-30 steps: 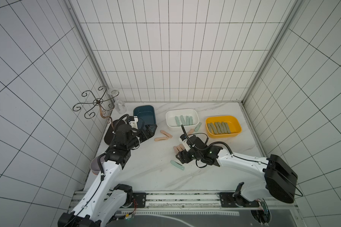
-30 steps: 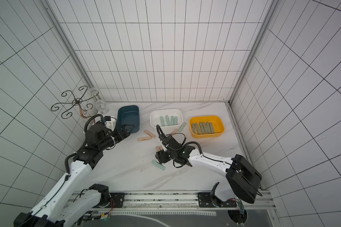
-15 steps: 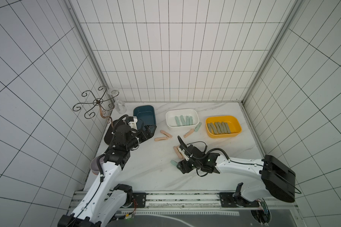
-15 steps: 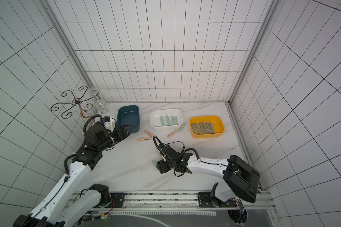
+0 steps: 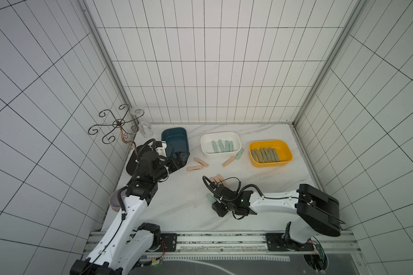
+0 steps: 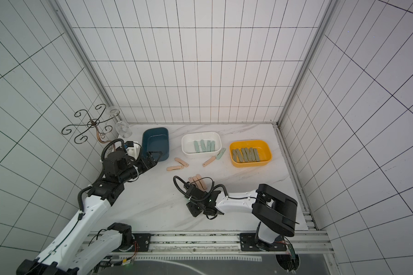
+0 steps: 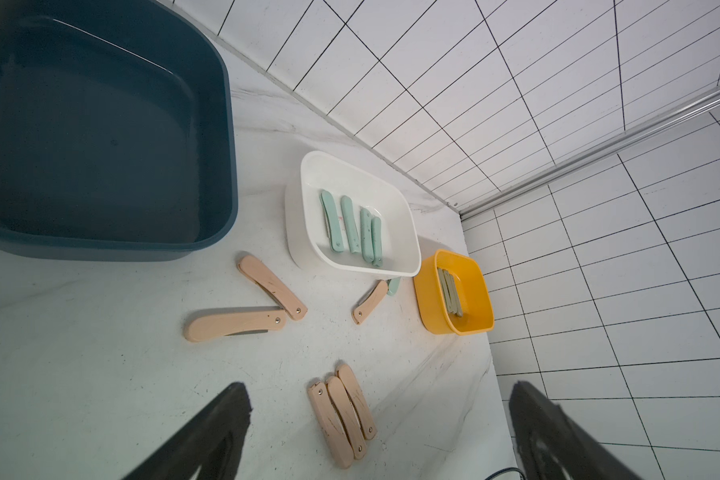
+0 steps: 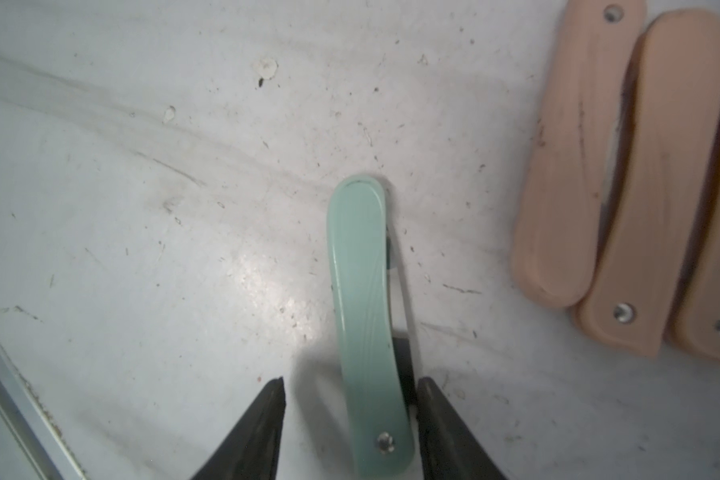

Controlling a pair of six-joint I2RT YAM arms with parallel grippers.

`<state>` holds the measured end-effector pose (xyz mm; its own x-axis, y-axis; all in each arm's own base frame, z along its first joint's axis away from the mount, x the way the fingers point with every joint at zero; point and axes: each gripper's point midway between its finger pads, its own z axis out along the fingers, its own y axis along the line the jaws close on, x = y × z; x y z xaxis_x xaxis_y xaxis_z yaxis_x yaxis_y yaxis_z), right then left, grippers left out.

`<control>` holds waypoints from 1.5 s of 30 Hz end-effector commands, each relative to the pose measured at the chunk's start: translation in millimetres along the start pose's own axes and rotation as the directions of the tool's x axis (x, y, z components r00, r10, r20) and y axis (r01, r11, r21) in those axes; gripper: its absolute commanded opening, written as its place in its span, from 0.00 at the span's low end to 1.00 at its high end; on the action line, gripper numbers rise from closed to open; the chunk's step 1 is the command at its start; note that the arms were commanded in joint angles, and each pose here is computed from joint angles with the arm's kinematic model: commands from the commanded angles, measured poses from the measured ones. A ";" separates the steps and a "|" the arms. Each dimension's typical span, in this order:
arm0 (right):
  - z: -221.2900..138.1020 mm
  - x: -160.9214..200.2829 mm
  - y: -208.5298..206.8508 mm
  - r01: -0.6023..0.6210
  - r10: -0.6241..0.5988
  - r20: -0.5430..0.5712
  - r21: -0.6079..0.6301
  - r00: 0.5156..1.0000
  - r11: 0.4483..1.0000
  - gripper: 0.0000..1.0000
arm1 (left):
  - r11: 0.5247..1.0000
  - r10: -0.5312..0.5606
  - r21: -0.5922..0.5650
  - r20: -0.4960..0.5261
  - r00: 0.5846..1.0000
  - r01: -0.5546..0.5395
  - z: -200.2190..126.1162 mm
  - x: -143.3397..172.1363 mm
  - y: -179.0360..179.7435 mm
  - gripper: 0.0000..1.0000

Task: Place the fruit knives into the storage box by color
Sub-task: Pick up the fruit knife from the center of the board.

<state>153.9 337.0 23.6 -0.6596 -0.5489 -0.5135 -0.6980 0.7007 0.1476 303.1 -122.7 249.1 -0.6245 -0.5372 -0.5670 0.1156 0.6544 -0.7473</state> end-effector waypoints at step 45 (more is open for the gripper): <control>-48.8 -53.1 -10.6 -0.014 -0.012 0.145 0.177 0.989 0.984 0.21 | 0.999 -0.008 0.037 0.026 1.000 0.007 2.3 -10.5 -9.0 0.97</control>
<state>169.9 329.8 54.9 -0.6128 -0.5455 -0.5718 -0.6547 0.7557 -0.0193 306.7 -124.4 249.0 -0.6268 -0.5453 -0.5566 0.1135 0.6428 -0.7576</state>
